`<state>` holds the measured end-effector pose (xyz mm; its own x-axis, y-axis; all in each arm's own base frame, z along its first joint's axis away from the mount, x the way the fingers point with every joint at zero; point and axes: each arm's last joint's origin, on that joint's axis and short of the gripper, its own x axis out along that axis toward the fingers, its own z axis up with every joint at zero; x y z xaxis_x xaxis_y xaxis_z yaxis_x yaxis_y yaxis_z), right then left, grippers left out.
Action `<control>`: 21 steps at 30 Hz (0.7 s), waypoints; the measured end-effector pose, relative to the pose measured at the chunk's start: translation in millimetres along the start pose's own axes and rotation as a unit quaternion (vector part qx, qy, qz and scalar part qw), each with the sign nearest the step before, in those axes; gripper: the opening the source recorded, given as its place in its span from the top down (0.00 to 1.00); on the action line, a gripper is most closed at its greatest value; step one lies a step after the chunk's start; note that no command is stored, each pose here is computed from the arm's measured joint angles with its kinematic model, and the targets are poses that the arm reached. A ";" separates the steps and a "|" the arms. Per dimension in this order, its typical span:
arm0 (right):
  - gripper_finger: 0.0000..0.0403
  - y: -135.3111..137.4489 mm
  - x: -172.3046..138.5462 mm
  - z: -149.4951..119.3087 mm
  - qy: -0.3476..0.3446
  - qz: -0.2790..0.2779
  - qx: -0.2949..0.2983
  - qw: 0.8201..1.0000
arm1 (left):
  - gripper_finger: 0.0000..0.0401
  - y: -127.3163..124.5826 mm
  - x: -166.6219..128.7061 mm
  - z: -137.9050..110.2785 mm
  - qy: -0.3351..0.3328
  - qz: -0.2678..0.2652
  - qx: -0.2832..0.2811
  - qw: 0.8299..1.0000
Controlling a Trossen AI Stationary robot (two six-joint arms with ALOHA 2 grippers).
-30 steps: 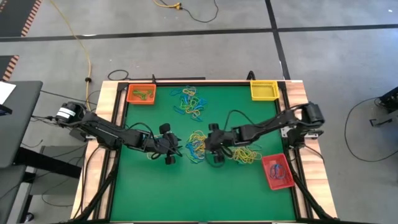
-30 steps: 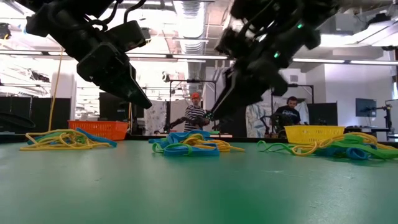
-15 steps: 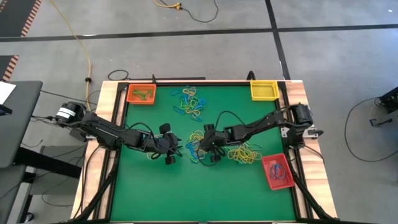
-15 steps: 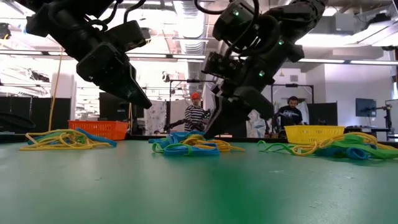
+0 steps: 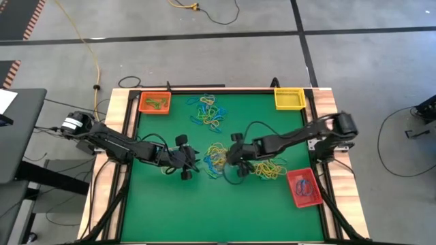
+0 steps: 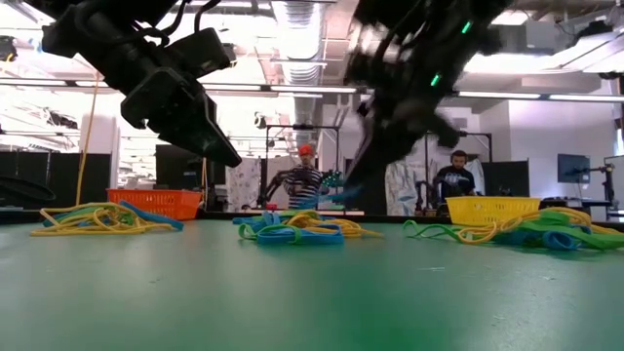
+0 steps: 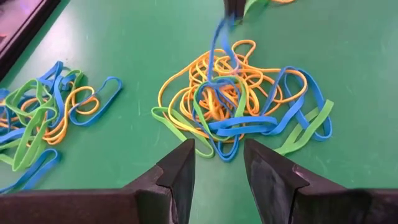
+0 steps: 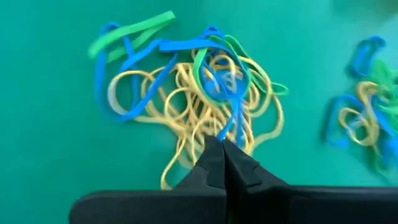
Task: Sort rubber bands into baskets
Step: Put the blue rubber band into the red bin
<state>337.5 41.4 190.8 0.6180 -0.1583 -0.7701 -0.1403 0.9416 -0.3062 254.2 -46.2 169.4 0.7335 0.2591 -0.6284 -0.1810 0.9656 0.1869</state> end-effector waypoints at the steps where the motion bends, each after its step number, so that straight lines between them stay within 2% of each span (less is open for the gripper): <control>1: 0.97 1.2 -11.5 1.6 -0.004 0.001 0.005 1.000 | 0.68 -0.1 0.0 0.1 0.000 -0.002 0.003 1.000; 6: 0.97 12.7 -67.2 -3.0 0.012 0.028 0.037 0.999 | 0.68 0.0 0.0 0.2 -0.001 0.001 0.008 1.000; 11: 0.97 25.0 -118.7 -21.4 0.056 0.060 0.100 0.992 | 0.68 1.4 0.1 0.6 -0.004 0.020 0.008 1.000; 17: 0.97 41.7 -163.6 -46.8 0.125 0.099 0.190 0.969 | 0.68 1.9 0.1 0.7 -0.005 0.027 0.008 1.000; 21: 0.97 55.7 -182.0 -62.0 0.175 0.098 0.232 0.952 | 0.68 1.9 0.1 0.7 -0.006 0.027 0.007 1.000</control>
<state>169.3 104.3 279.2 0.3085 0.0205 -0.9510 0.1812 0.9802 0.0798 254.4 -44.3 170.2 0.7303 0.3098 -0.6089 -0.2103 0.9499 0.2310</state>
